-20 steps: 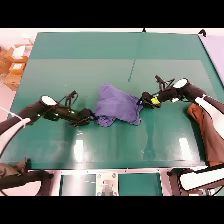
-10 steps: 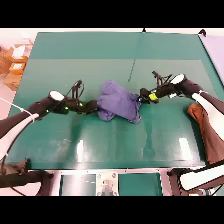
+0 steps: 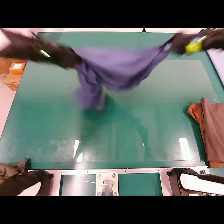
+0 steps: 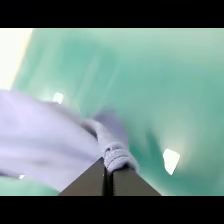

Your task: Fold the shirts.

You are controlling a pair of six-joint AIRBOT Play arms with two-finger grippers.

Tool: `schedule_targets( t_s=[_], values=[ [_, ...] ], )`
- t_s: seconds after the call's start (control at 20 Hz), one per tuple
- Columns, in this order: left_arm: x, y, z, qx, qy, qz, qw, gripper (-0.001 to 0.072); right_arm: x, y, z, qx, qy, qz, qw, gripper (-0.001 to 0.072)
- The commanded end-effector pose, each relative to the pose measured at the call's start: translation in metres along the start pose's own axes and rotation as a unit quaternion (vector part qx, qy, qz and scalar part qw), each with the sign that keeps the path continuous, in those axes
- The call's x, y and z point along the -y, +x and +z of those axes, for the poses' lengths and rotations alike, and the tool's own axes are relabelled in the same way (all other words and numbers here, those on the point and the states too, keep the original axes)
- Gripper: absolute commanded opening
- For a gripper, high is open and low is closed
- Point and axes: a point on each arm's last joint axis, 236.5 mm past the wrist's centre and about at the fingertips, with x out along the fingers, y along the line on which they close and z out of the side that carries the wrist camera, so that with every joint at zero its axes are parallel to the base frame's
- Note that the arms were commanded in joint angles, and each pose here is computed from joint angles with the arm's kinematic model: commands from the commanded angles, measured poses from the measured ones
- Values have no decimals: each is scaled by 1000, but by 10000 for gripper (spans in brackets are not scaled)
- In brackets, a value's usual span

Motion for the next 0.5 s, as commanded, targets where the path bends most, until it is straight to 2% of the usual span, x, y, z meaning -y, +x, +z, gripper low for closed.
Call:
schedule_targets(
  t_s=[0.0, 0.1, 0.25, 0.45],
  values=[
    [5, -132, 43, 60, 110, 85, 988, 29, -92, -114, 37, 126, -110, -14, 986, 16],
    [16, -165, 50, 89, 140, 92, 982, 30, -122, -147, 33, 160, -141, -22, 977, 17],
    [18, -165, 39, 69, 169, 88, 979, 30, -137, -162, 26, 171, -155, -23, 973, 17],
    [1, -90, -1, -16, 140, 59, 988, 30, -100, -124, 3, 111, -105, -22, 988, 17]
  ],
)
